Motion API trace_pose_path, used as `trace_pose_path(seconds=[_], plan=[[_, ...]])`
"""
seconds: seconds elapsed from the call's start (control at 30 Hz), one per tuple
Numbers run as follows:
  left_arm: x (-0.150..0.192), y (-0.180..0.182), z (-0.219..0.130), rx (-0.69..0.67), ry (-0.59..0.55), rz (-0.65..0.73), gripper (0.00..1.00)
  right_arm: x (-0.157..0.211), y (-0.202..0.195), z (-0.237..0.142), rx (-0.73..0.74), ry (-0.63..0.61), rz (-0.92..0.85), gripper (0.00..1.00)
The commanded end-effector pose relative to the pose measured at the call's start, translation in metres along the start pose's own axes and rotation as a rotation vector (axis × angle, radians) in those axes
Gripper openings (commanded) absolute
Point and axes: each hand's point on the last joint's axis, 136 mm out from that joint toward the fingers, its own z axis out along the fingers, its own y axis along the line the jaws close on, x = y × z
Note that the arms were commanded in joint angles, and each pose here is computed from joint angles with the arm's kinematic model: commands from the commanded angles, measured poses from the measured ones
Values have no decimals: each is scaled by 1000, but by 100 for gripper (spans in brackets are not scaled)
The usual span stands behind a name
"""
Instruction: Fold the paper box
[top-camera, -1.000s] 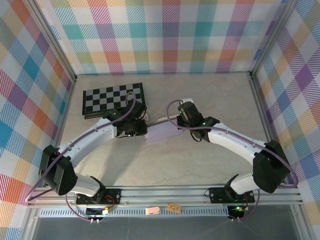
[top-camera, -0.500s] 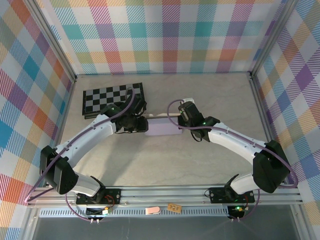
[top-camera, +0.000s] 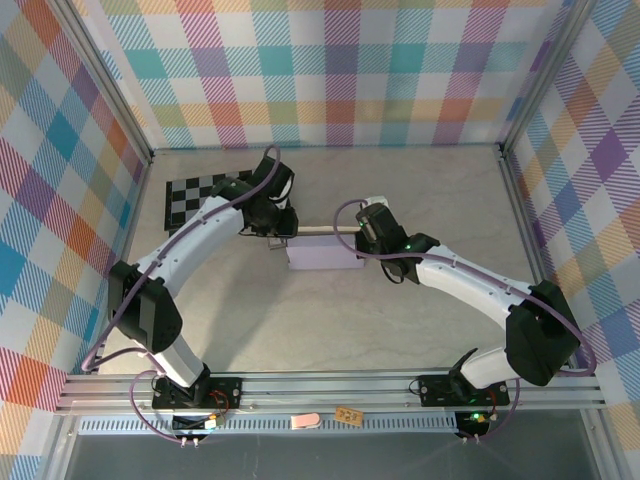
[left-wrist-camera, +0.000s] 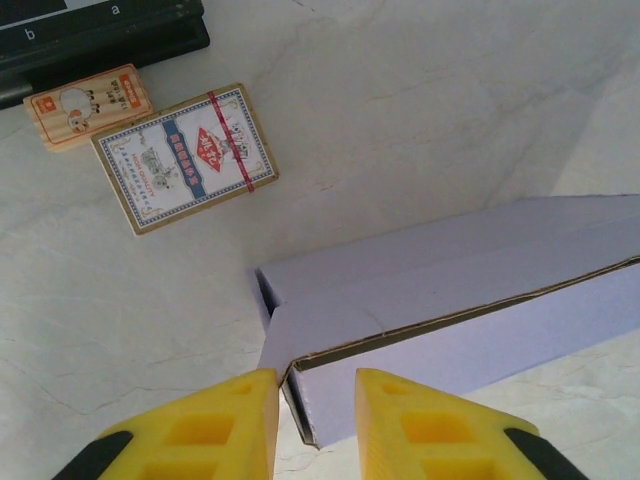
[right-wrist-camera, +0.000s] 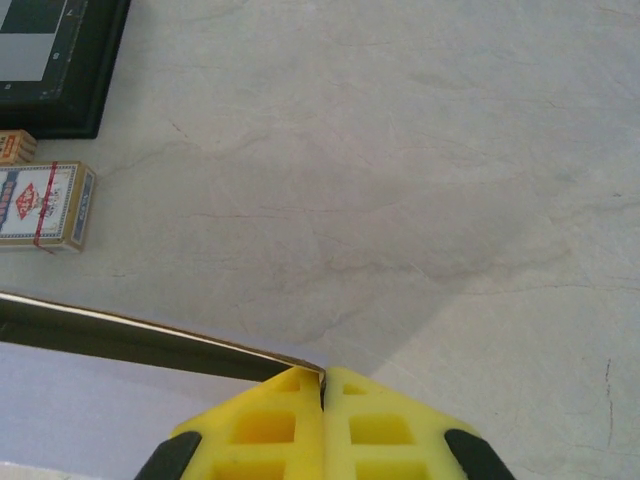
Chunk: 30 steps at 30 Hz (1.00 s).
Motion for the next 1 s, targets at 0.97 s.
trace_pose_path(seconds=[0.97], plan=[[-1,14,11,-48,34,114,7,46,-13,9,55,173,-53,0]])
